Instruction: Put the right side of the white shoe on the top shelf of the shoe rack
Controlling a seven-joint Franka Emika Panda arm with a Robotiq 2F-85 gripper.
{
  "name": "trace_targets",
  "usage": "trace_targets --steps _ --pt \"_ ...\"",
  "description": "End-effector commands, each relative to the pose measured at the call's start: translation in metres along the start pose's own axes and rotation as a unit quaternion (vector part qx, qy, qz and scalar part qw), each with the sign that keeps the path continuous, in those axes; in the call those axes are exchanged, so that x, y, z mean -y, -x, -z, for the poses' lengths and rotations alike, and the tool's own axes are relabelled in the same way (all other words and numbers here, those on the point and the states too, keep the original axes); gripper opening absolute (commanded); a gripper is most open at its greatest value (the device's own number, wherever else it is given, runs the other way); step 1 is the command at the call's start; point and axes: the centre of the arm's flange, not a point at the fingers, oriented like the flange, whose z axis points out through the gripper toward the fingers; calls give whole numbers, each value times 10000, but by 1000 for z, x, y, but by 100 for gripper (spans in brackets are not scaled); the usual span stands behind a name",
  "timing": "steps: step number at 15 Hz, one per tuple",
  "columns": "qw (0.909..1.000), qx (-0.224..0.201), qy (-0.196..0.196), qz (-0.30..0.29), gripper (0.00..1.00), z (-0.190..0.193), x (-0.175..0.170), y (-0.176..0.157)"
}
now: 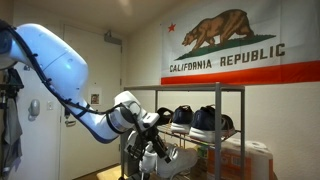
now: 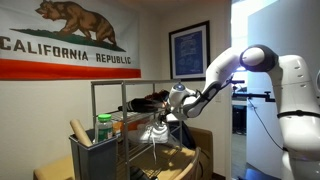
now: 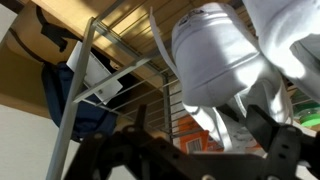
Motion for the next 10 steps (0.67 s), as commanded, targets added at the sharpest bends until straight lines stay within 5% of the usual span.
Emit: trace_targets --steps 1,10 --pt "9999 -89 57 -39 100 -14 14 -4" --pt "9996 108 237 -69 100 -40 3 -1"
